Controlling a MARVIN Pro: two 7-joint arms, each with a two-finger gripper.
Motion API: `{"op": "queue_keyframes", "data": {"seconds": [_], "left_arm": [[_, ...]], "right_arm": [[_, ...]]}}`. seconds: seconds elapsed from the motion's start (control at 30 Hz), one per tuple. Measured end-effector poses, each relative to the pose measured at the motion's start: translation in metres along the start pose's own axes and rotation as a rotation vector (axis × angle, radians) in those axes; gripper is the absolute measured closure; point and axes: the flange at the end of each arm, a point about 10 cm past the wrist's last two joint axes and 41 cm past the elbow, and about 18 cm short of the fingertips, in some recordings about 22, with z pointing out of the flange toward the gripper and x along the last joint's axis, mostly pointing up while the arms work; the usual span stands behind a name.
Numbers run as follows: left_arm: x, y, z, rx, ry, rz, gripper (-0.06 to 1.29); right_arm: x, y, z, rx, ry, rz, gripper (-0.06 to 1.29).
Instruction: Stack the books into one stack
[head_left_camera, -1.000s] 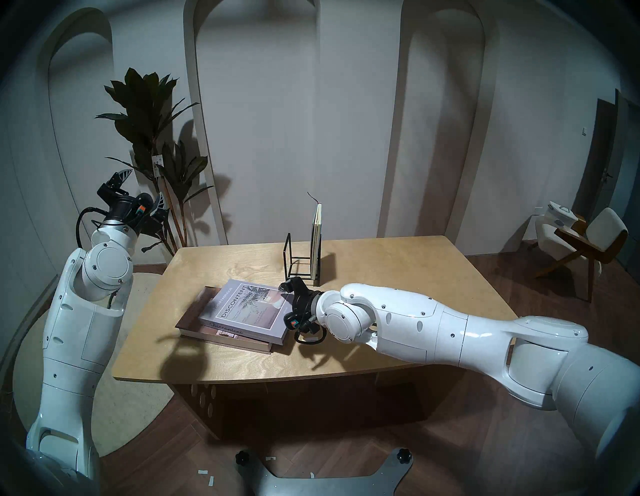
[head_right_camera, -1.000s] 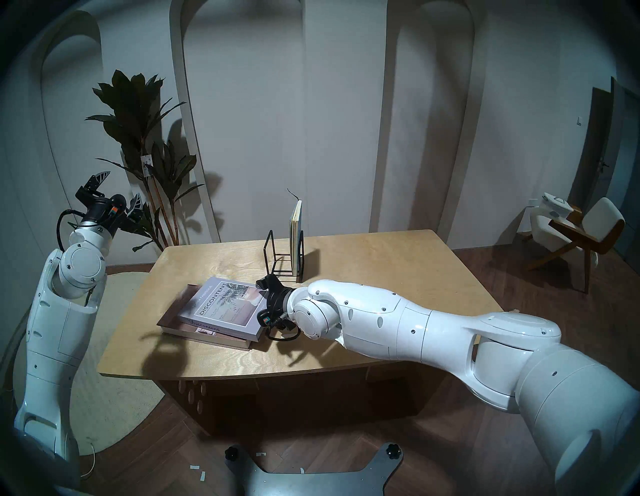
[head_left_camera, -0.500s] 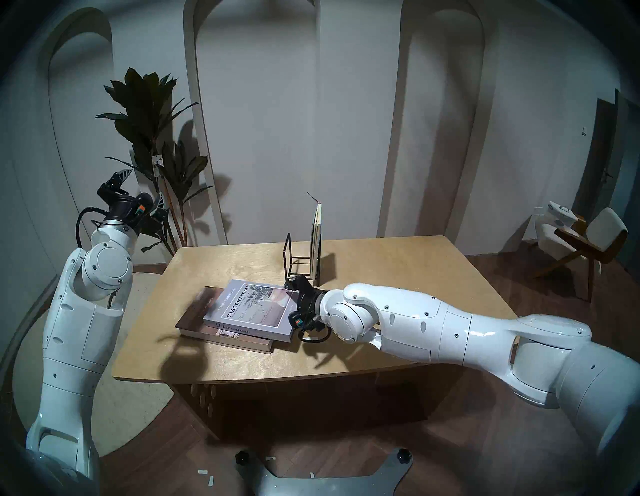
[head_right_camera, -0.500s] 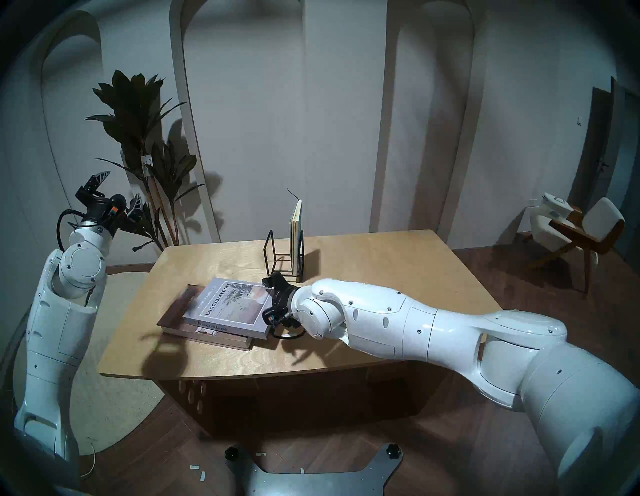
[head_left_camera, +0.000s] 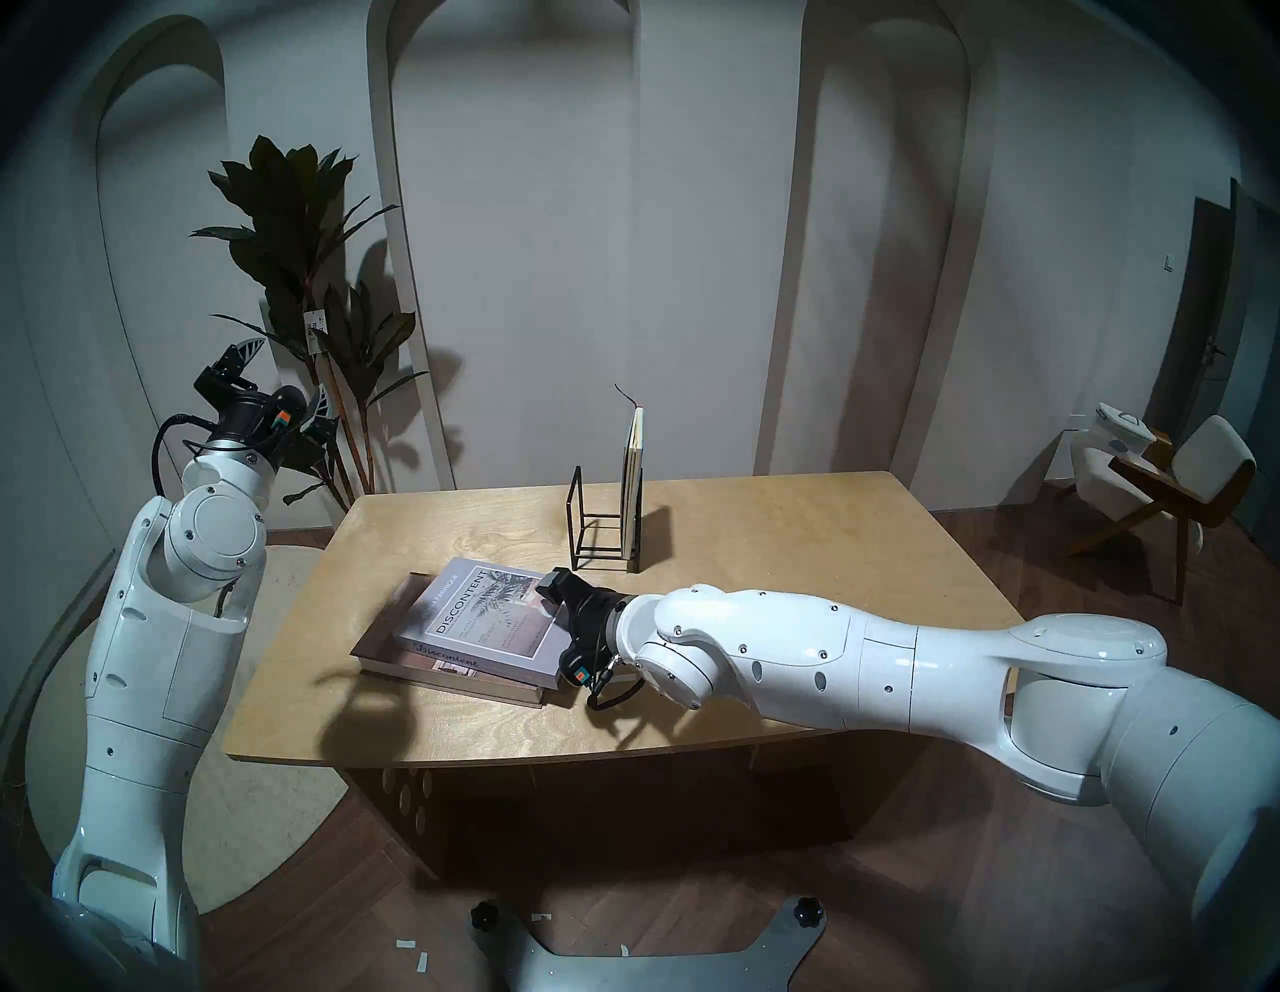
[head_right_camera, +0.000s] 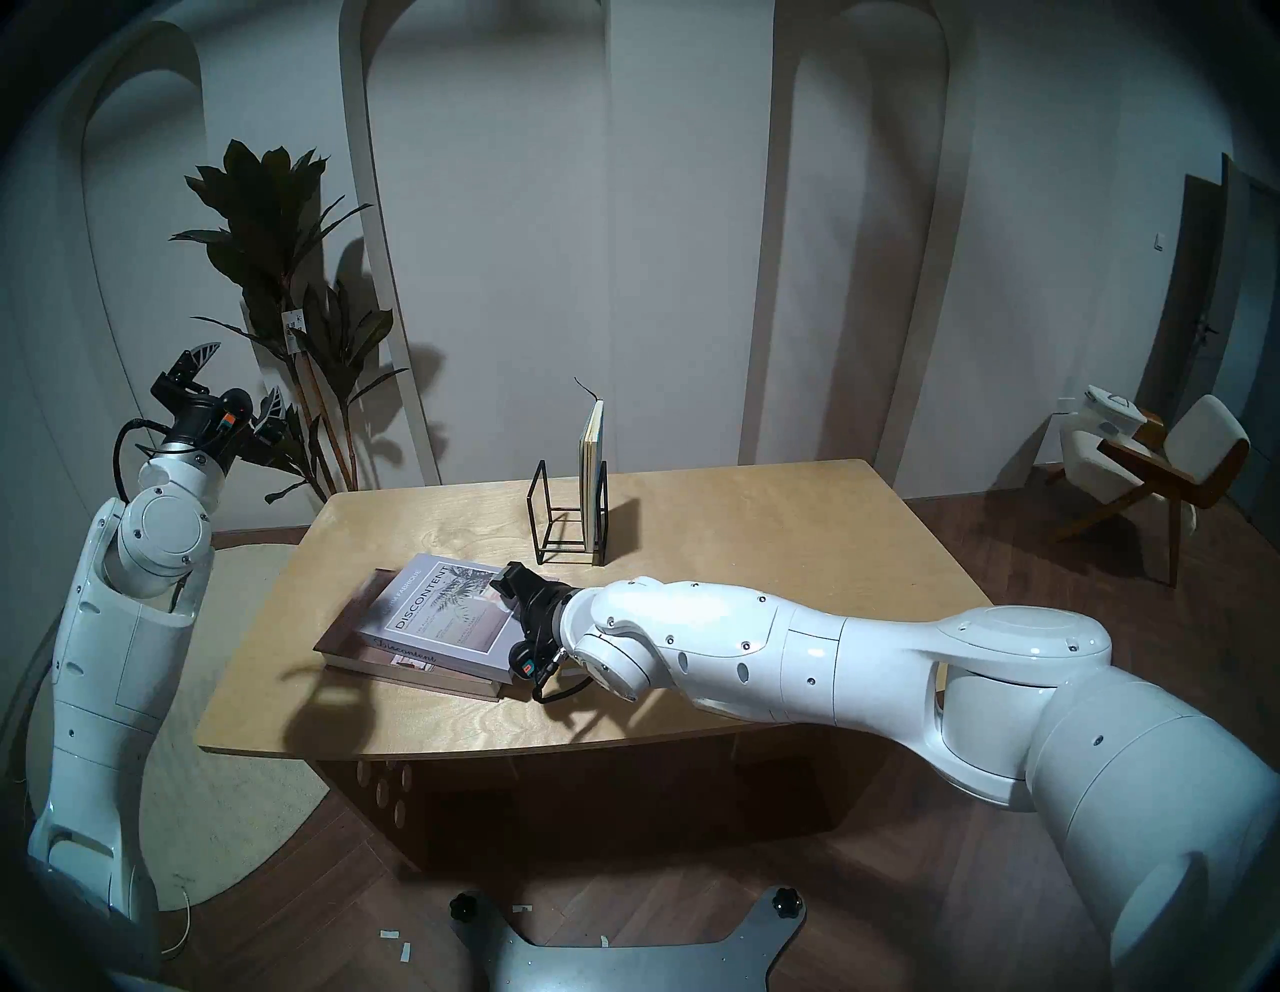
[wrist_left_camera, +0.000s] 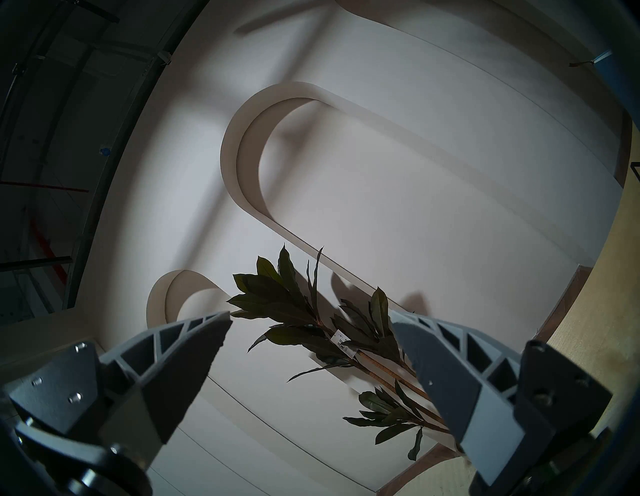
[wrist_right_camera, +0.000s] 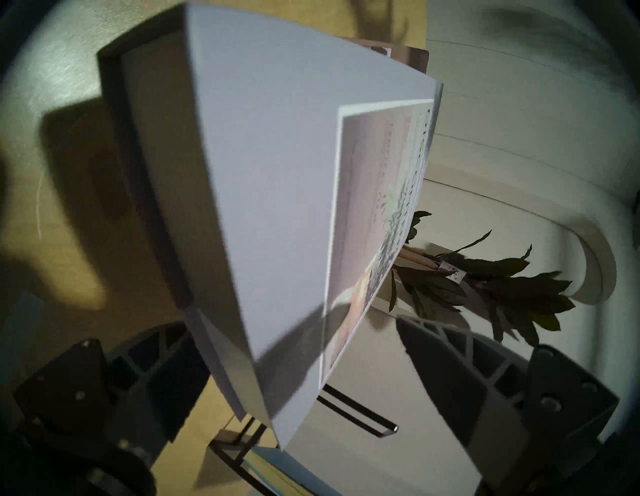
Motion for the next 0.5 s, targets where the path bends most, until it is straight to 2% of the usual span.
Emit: {"op": "queue_keyframes", "data": {"seconds": [0.3, 0.5], "left_arm": [[0.0, 0.0, 0.0, 0.0, 0.0, 0.0, 0.02], [0.0, 0.0, 0.0, 0.0, 0.0, 0.0, 0.02]], "right_arm": [[0.0015, 0.0027, -0.006, 0.032, -0.011, -0.1, 0.02], [0.0008, -0.0023, -0.0103, 0.056, -0.016, -0.202, 0.02]]}}
